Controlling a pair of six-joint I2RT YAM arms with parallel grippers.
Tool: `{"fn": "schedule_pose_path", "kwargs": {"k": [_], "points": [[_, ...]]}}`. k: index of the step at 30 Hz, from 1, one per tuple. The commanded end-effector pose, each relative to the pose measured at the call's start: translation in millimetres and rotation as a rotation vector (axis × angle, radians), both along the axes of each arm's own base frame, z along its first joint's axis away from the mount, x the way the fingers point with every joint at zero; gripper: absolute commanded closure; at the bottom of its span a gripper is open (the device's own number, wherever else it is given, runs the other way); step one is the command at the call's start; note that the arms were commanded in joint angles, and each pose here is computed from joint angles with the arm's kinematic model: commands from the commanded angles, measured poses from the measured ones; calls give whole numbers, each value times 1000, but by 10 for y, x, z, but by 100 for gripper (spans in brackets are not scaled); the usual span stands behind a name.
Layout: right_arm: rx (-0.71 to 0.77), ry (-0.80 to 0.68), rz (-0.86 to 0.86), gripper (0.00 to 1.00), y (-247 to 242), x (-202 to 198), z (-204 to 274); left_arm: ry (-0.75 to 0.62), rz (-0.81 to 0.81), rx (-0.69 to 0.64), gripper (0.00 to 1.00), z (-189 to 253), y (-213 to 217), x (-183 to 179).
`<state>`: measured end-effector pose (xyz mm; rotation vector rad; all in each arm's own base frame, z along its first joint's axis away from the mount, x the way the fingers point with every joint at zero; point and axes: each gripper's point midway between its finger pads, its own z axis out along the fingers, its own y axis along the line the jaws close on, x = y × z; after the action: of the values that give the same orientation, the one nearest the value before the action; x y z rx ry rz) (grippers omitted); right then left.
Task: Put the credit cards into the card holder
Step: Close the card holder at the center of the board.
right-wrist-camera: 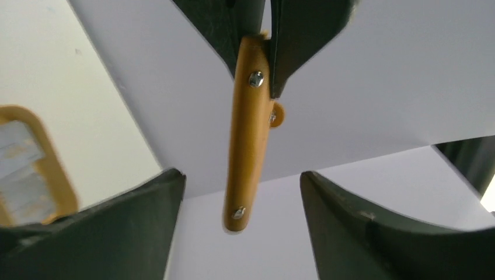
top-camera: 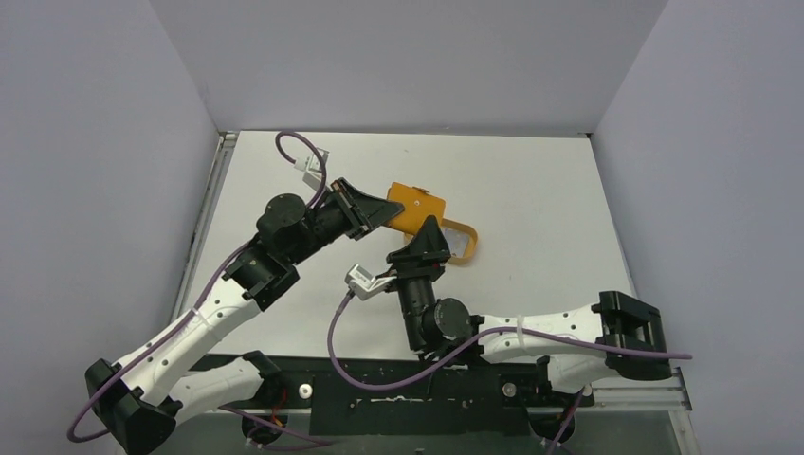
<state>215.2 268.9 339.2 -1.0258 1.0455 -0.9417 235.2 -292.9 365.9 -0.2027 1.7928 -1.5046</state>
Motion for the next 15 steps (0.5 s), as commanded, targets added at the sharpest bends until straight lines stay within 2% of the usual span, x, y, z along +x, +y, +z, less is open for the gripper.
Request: {"fn": "schedule_pose_path", "kwargs": {"k": [1,2,4,7,10,13,15], "points": [[79,145,61,8,55,-135,-102,-91,112,-31,100,301,283,209],[93,203,89,1,69,-164,-171,-90,138,-27,100,300,365,264],[102,355,164,0,109,-226,-353,-94,200,-18,100,308,578,381],[270,553,261,0,153,-295,-526,-108,272,19,100,307,877,465],[624,798,355,0,101,-182,-492,-126,235,97,100,224,984,408],[999,945,434,0,-93,30,-226,-168,108,180,100,125,893,219],[1186,1016,489,3,-222,130,-18,-193,-14,179,100,63,776,62]]}}
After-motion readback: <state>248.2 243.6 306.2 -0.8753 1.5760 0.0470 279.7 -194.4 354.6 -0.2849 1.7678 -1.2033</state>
